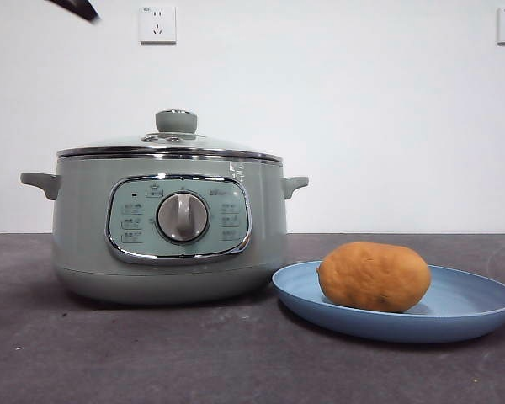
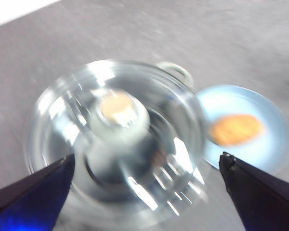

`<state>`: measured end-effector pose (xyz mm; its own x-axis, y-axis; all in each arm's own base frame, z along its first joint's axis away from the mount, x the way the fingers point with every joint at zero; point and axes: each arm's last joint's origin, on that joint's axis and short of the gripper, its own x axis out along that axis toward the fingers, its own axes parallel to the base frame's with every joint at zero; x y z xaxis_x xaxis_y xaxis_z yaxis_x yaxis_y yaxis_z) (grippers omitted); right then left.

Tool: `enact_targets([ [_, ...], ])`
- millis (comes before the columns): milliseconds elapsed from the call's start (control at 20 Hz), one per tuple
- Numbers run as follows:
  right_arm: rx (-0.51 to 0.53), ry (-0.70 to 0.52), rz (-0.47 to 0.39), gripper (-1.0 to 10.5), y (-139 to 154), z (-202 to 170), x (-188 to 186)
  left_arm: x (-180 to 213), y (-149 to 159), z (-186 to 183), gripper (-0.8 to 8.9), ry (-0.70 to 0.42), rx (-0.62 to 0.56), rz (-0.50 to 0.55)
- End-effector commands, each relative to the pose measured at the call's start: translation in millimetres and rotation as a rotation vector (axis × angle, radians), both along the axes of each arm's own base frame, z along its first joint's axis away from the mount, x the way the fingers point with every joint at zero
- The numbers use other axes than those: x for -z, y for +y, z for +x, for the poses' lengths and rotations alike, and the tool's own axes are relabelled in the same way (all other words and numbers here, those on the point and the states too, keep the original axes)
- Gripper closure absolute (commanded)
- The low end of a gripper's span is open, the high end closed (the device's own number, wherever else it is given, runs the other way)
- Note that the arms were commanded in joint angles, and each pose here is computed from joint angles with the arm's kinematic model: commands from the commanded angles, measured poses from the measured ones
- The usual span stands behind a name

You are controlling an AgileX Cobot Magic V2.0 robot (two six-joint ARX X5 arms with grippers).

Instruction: Take the potato out from the steamer,put the potato on the plate,close the lid

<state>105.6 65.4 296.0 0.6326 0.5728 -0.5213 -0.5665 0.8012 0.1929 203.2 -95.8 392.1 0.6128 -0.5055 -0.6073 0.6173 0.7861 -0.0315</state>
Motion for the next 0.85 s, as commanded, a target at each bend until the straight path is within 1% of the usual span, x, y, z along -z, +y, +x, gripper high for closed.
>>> enact_targets([
  [50,-0.041,0.068,0.001,4.5,0,-3,5,-7,10,-29,3.17,0.069,0.029,-0.055],
  [100,-0.058,0.096,0.000,4.5,0,-5,7,-9,15,-40,3.52,0.093,0.036,-0.064],
  [150,-0.058,0.116,-0.010,4.5,-1,-6,9,-10,19,-51,4.44,0.112,0.046,-0.066],
  [200,-0.058,0.135,-0.021,5.0,-1,-7,11,-11,22,-59,5.71,0.126,0.047,-0.061],
  [250,-0.057,0.157,-0.031,6.3,-2,-9,12,-11,25,-66,6.99,0.140,0.045,-0.055],
  [300,-0.056,0.179,-0.043,8.2,-3,-10,14,-11,28,-71,8.18,0.153,0.045,-0.050],
  [350,-0.056,0.195,-0.053,9.8,-4,-11,16,-11,30,-76,8.21,0.162,0.044,-0.046],
  [400,-0.055,0.204,-0.058,9.5,-4,-12,16,-10,31,-78,8.22,0.171,0.043,-0.041],
  [850,-0.049,0.202,-0.063,9.5,-4,-12,16,-9,31,-78,8.17,0.186,0.041,-0.034],
])
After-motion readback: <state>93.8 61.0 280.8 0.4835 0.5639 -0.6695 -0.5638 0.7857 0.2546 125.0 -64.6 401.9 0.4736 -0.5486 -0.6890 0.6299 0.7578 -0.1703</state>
